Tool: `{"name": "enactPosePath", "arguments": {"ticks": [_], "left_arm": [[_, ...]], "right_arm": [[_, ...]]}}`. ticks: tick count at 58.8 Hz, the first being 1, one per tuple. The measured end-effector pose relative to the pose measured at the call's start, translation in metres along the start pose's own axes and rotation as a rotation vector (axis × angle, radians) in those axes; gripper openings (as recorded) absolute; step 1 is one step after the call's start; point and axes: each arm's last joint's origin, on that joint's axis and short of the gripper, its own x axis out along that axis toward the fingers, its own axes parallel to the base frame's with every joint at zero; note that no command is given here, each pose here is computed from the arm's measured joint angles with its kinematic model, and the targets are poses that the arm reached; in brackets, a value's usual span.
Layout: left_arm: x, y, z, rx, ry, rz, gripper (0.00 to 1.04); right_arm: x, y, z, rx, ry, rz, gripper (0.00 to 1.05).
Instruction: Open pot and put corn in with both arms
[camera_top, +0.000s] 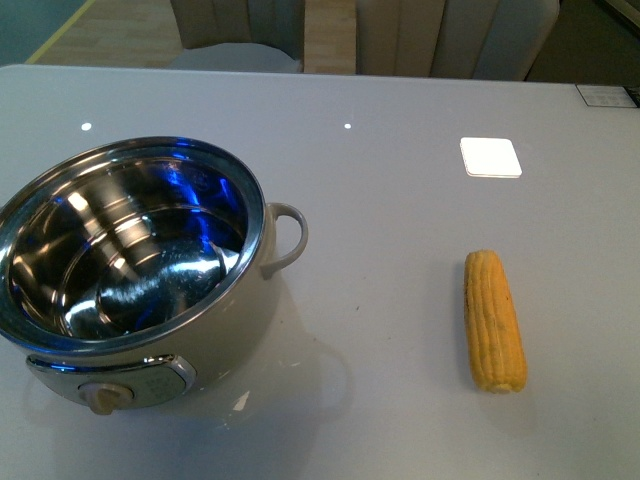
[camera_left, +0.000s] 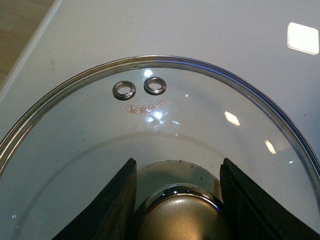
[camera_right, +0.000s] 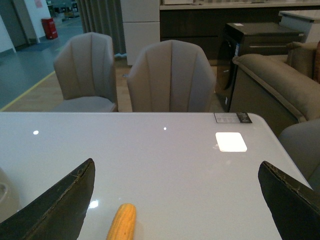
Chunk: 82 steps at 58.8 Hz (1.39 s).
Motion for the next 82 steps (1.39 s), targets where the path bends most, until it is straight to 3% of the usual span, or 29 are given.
{"name": "enactPosePath", "arguments": {"ticks": [14,33,40,49,52,65,82], "left_arm": [[0.014,0.002,-0.021,-0.009,0.029,-0.004,0.44],[0.018,0.003,-0.026,0.010,0.022,0.000,0.44],[0.018,0.003,-0.025,0.014,0.012,-0.011,0.63],[0.012,0.002,-0.021,0.022,-0.003,-0.005,0.95],[0.007,0.001,-0.017,0.027,-0.014,-0.004,1.00],[-0.030,-0.003,0.020,0.046,-0.115,0.008,0.98],[-0.119,-0.043,0.084,0.089,-0.322,-0.009,0.98]], "right_arm": [[0.000,0.000,0.000,0.000,0.000,0.000,0.96],[0.000,0.000,0.000,0.000,0.000,0.000,0.96],[0.000,0.000,0.000,0.000,0.000,0.000,0.96],[0.000,0.000,0.000,0.000,0.000,0.000,0.96],[0.000,0.000,0.000,0.000,0.000,0.000,0.96],[0.000,0.000,0.000,0.000,0.000,0.000,0.96],[0.000,0.000,0.000,0.000,0.000,0.000,0.96]]}}
